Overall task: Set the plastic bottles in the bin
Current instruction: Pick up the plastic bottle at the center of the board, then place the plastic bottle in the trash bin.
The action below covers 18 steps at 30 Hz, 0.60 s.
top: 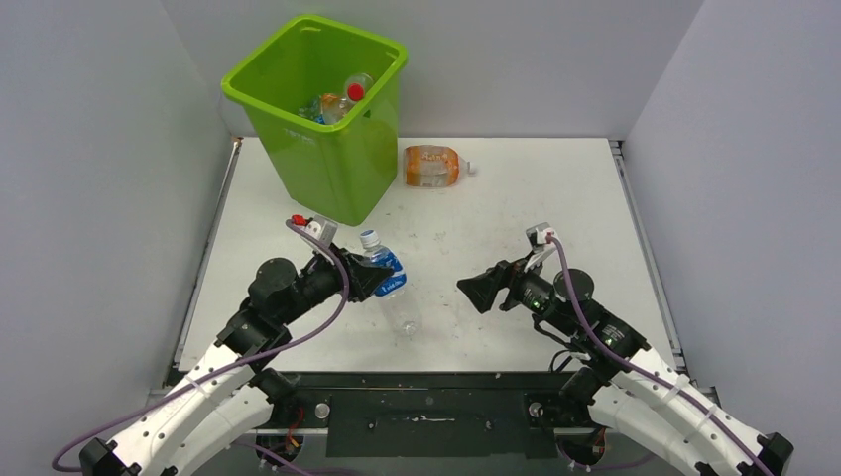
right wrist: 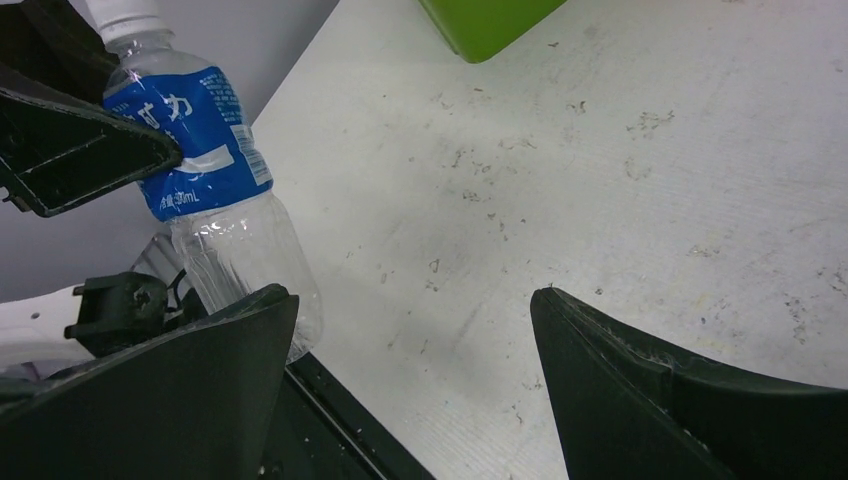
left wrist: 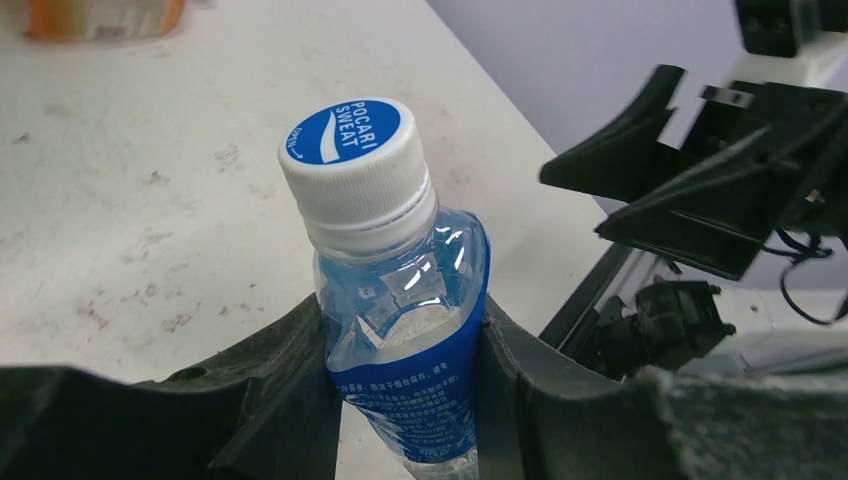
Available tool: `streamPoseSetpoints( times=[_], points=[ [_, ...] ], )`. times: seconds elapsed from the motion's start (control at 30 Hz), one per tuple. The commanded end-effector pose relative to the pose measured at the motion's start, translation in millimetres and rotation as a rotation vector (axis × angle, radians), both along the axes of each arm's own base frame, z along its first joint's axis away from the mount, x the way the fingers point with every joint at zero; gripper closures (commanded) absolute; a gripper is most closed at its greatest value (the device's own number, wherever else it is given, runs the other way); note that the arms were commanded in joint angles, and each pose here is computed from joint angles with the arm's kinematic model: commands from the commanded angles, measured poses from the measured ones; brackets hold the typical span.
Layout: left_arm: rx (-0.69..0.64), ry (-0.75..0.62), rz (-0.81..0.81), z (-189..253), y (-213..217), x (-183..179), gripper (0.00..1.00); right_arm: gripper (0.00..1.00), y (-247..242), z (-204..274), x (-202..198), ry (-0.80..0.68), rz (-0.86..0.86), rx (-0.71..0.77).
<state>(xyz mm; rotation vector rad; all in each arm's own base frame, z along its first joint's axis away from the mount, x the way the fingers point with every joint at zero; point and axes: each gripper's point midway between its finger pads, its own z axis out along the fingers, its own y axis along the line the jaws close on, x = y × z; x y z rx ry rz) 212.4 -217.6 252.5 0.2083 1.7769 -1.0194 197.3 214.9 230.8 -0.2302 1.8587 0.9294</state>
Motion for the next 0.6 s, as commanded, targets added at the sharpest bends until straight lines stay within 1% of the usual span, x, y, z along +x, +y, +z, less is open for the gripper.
streamPoseSetpoints(
  times=[0.0,0.07,0.13,0.33,0.43,0.57],
  points=[
    [-0.048,-0.313,-0.226,62.8,-22.3,-26.8,0.96,0.10,15.2,10.0,-21.7,-0.036,0.142,0.086],
    [-0.055,-0.360,-0.285,71.1,-27.2,-35.3,0.97,0.10,23.9,14.9,-36.2,-0.050,0.236,0.122],
    [-0.060,-0.385,-0.338,74.1,-31.6,-43.0,0.98,0.10,28.8,26.4,-45.2,-0.091,0.293,0.164],
    [-0.013,-0.375,-0.389,64.4,-35.5,-50.8,1.00,0.10,38.5,47.9,-73.2,-0.171,0.455,0.230],
    [0.016,-0.382,-0.405,61.5,-34.6,-53.7,1.00,0.10,45.2,50.9,-79.7,-0.170,0.505,0.242],
    [0.032,-0.395,-0.421,58.4,-35.4,-54.5,1.00,0.10,54.7,51.3,-78.0,-0.173,0.509,0.239]
  ],
)
